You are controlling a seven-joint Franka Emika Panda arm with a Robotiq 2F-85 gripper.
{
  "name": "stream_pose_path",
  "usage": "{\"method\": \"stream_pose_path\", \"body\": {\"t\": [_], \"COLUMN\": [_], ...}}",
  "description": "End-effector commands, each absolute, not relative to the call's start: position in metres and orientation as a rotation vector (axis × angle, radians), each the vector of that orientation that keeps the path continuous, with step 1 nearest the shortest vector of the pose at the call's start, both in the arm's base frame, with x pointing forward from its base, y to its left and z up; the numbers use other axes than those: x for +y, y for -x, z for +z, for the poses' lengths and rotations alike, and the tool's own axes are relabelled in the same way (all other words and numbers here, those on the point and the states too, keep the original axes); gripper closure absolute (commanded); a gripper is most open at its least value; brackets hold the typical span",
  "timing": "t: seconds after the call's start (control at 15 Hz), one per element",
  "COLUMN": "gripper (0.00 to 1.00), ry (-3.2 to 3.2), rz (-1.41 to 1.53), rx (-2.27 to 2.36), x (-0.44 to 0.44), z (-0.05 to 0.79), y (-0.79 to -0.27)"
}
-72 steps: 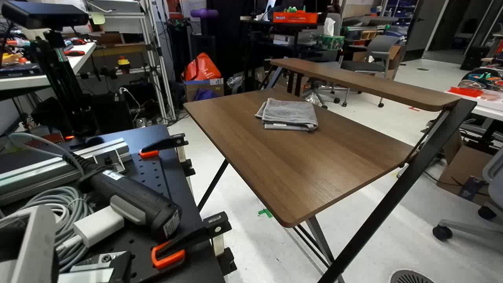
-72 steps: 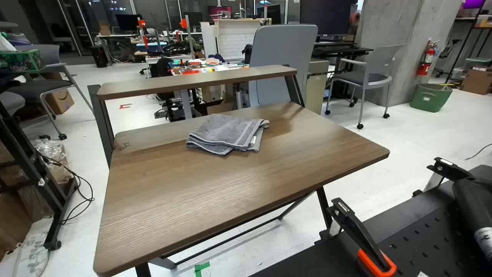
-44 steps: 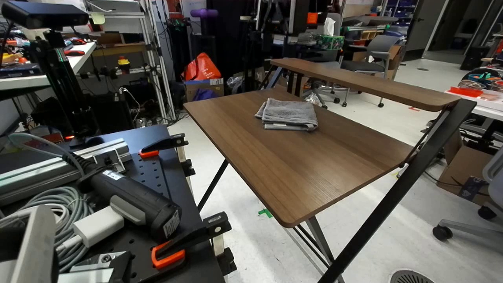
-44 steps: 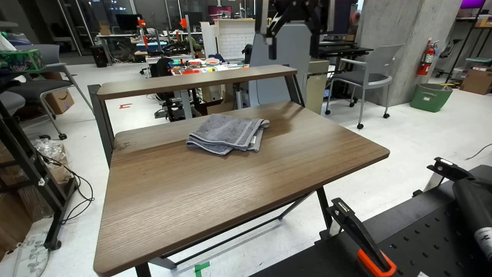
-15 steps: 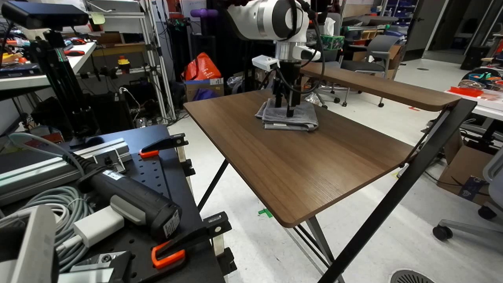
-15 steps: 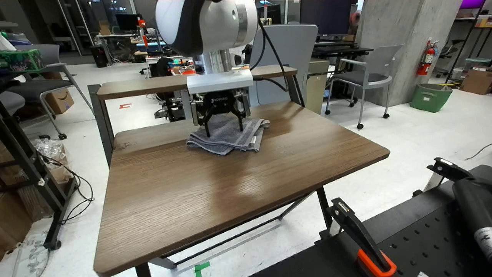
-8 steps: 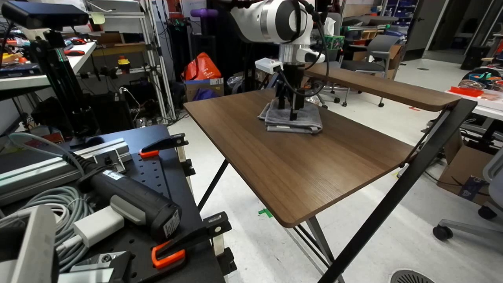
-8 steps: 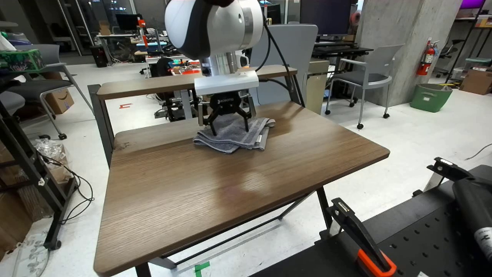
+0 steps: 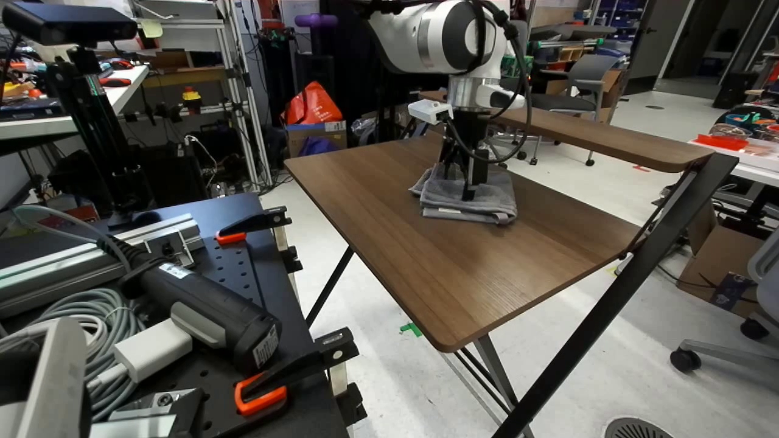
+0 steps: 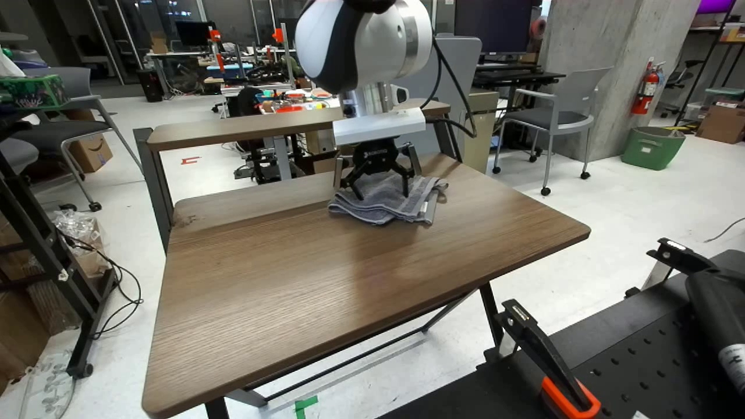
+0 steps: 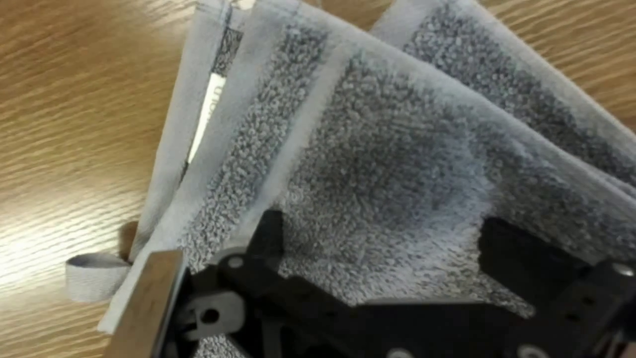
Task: Slide the towel to the right
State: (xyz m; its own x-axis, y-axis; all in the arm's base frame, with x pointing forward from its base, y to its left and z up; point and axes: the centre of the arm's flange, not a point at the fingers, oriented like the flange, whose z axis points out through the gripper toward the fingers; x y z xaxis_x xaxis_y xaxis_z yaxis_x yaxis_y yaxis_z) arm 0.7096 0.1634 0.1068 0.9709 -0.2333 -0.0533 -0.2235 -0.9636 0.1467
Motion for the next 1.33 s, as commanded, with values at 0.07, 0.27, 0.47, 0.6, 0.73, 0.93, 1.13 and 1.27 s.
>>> {"method": "stream_pose_path", "body": {"t": [0.07,0.27,0.47,0.6,0.73,0.93,1.13,1.27], "gripper": [0.00,0.00,0.00,0.00,0.00,0.00,0.00,0.00], "ry": [-2.931,-2.878,-2.838,-2.819,-2.809,-2.828,-2.898,-2.954], "rz": [-0.169,-0.207,-0.253,-0.276,-0.296,-0.261,-0.149,-0.132], "rx": [-0.455,-0.541,-0.638,-0.682,-0.697,-0.710,-0.676,-0.589], "x": [0.099,0.058,0.014,-0.006,-0.015,-0.018,-0.009,0.005], "z": [0.110,0.113,0.113,0.114,0.113,0.132,0.179,0.208], "y": [-0.681,-0.666,-0.650,-0.643,-0.638,-0.634,-0.627,-0.618]}}
